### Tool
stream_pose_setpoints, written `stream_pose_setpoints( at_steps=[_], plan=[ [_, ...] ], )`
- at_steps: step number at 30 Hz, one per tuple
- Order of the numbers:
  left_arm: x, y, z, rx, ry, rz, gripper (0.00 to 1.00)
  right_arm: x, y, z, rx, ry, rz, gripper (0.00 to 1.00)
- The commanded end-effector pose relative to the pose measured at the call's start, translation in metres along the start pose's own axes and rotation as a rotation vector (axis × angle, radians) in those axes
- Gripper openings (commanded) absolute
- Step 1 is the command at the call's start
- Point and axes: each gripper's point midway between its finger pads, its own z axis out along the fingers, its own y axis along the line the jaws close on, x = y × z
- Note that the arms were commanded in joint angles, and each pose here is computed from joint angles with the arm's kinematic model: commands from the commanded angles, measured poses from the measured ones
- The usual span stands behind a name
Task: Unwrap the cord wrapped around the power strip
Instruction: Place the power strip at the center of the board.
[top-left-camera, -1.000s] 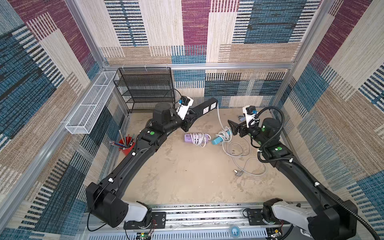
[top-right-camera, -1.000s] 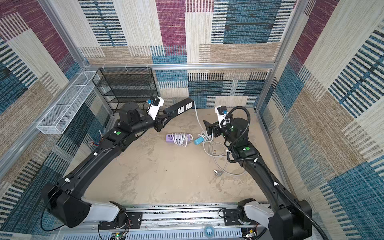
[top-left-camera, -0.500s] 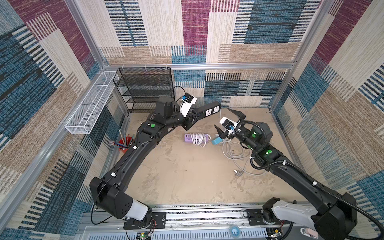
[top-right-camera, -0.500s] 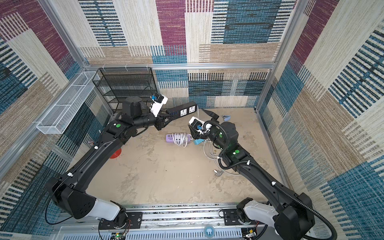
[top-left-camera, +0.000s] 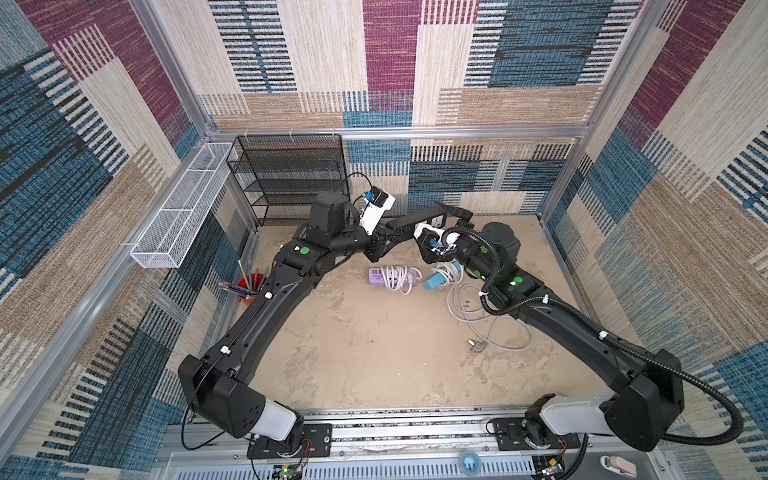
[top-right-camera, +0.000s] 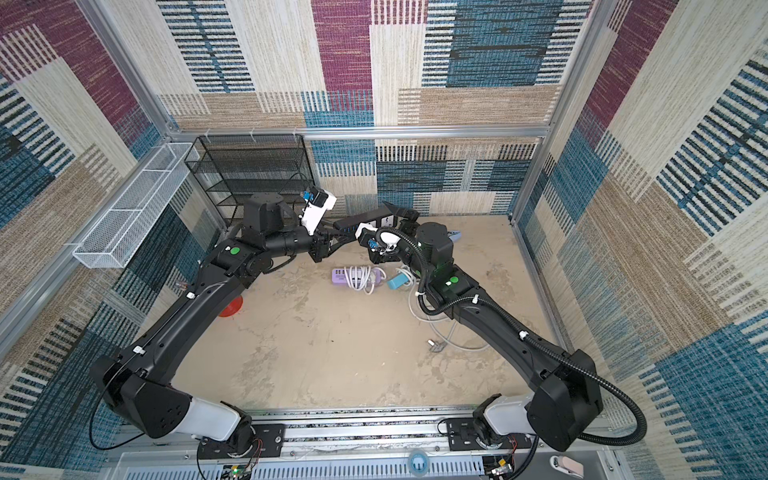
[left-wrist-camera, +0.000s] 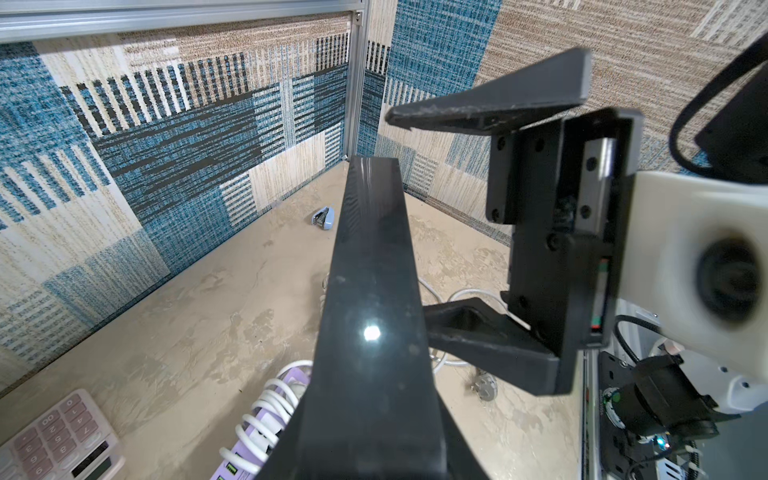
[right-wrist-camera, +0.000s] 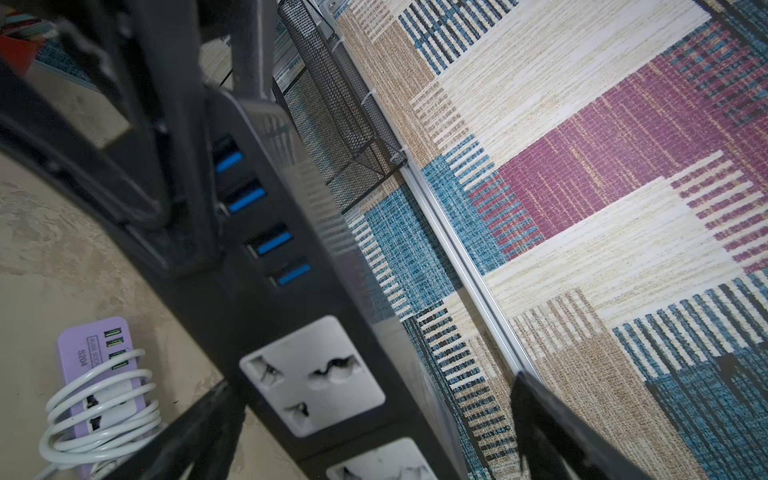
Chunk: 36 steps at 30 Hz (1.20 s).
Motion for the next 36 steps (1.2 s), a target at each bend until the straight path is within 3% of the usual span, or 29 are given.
stream_pose_setpoints(
  at_steps=[1,6,8,15,21,23,26,27,28,29,34,36],
  plan=[
    [-0.012,-0.010,-0.004,0.044,-0.036,0.011,0.00,0.003,0.000,0.007,-0.005,0.022,-0.031,0.97],
    [-0.011,-0.010,-0.004,0.046,-0.035,0.011,0.00,0.007,0.001,0.016,-0.012,0.039,-0.024,0.89],
    [-0.010,-0.009,-0.003,0.044,-0.033,0.010,0.00,0.007,0.000,0.016,-0.008,0.039,-0.016,0.79],
    [-0.009,-0.006,-0.003,0.030,-0.036,0.010,0.00,0.010,-0.003,0.016,0.005,0.062,0.012,0.28],
    [-0.010,-0.001,-0.004,0.007,-0.053,0.001,0.00,0.010,-0.001,0.013,0.002,0.062,0.042,0.23],
    [-0.010,0.010,-0.006,-0.057,-0.060,-0.008,0.02,0.012,0.000,0.012,-0.001,0.065,0.052,0.21],
    [-0.014,0.024,-0.015,-0.142,-0.100,-0.015,0.47,0.017,0.004,0.012,-0.012,0.086,0.075,0.18],
    [-0.016,0.030,-0.019,-0.177,-0.115,-0.017,0.66,0.021,0.006,0.012,-0.013,0.095,0.086,0.17],
    [-0.017,0.035,-0.024,-0.209,-0.132,-0.013,0.95,0.025,0.006,0.012,-0.013,0.106,0.105,0.17],
    [-0.020,0.040,-0.029,-0.241,-0.148,-0.010,1.00,0.029,0.005,0.012,-0.012,0.115,0.129,0.18],
    [-0.025,0.061,-0.054,-0.410,-0.212,0.007,1.00,0.071,-0.010,0.007,0.012,0.181,0.318,0.18],
    [-0.025,0.066,-0.059,-0.446,-0.218,0.015,1.00,0.104,-0.021,0.006,0.049,0.256,0.416,0.19]
  ],
)
